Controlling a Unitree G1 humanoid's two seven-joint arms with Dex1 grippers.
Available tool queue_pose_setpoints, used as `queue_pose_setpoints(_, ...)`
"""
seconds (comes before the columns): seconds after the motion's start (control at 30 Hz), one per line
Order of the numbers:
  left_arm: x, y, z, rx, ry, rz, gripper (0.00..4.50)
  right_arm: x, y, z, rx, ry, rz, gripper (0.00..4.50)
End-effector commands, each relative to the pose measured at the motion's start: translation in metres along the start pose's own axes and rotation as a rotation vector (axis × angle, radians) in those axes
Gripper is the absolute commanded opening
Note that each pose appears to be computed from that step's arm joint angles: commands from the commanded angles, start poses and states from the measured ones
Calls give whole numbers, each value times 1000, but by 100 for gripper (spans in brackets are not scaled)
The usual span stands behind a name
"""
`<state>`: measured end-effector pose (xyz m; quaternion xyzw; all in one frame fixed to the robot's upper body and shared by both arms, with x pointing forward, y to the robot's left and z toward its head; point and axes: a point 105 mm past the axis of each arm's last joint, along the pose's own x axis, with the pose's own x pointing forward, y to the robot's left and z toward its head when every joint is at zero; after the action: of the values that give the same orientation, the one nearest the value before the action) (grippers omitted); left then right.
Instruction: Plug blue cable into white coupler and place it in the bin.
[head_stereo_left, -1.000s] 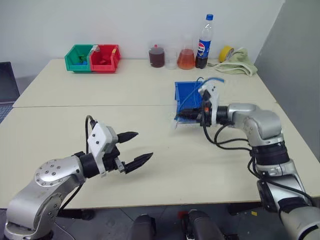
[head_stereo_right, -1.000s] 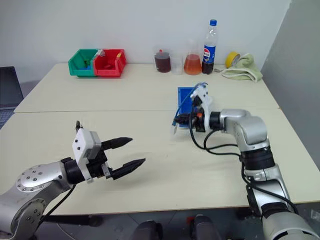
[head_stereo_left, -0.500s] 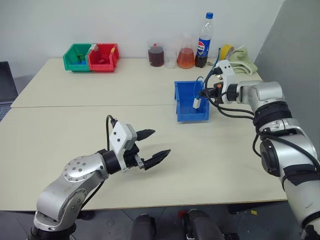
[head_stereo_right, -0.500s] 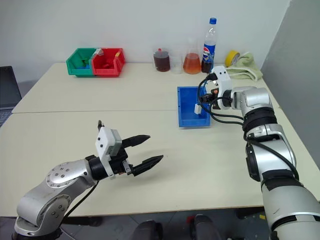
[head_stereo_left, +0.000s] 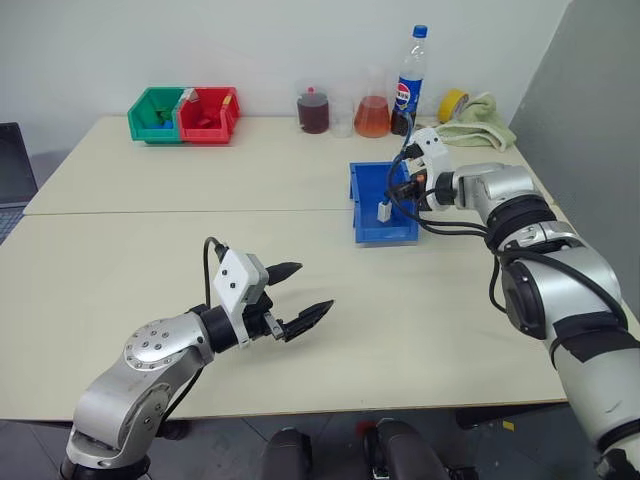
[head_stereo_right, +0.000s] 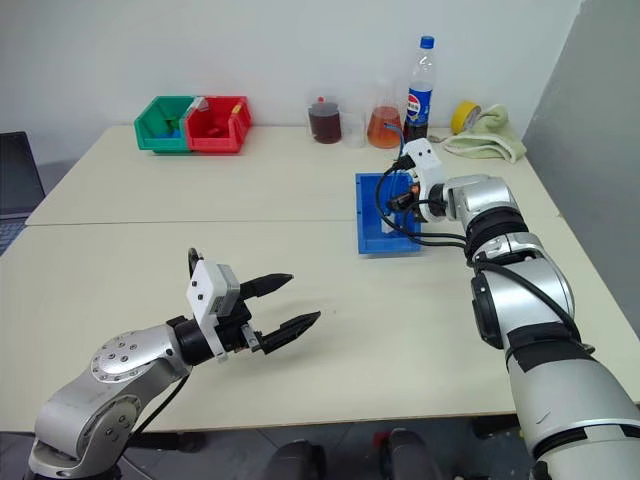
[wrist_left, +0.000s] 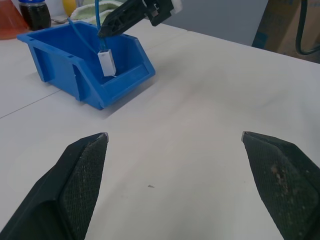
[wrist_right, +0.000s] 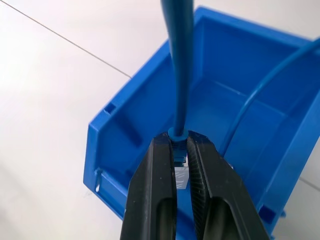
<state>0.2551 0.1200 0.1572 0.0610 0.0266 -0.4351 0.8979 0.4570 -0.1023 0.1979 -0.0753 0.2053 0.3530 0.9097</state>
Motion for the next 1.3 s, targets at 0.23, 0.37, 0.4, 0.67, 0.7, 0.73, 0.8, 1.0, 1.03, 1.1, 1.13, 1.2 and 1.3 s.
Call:
queue_pose_setpoints(0.23, -4, -2, 10, 43, -34, -2, 450, -2, -1, 12, -29, -38, -12, 206)
queue_pose_setpoints(0.37, -2, -1, 14, 57, -47, 1, 450, -2, -2, 12, -36, -44, -15, 321)
queue_pose_setpoints(0.4, -2, -1, 15, 57, -48, 1, 450, -2, -2, 13, -35, -50, -20, 345)
queue_pose_setpoints(0.67, -1, -1, 14, 57, -47, -5, 450, -5, -5, 32, -13, -153, -58, 444)
queue_pose_setpoints(0.7, -1, 0, 15, 58, -47, -6, 450, -6, -5, 36, -11, -172, -62, 444)
queue_pose_setpoints(0.73, -1, 0, 15, 59, -47, -6, 450, -7, -6, 40, -7, -194, -76, 444)
queue_pose_setpoints(0.8, 0, 0, 15, 60, -47, -5, 450, -8, -8, 45, -2, -225, -99, 444)
queue_pose_setpoints(1.0, 2, 1, 16, 64, -49, -6, 450, -15, -14, 69, 25, -372, -183, 444)
queue_pose_setpoints(1.03, 2, 1, 16, 65, -49, -7, 450, -16, -15, 72, 29, -392, -191, 444)
queue_pose_setpoints(1.1, 2, 1, 15, 66, -49, -7, 450, -17, -15, 76, 36, -422, -194, 444)
queue_pose_setpoints(1.13, 2, 2, 15, 67, -47, -7, 450, -18, -14, 78, 39, -434, -188, 444)
queue_pose_setpoints(1.2, 2, 2, 15, 69, -45, -6, 450, -19, -13, 82, 47, -458, -176, 444)
queue_pose_setpoints(1.3, 1, 4, 15, 72, -41, -5, 450, -21, -13, 85, 55, -481, -173, 444)
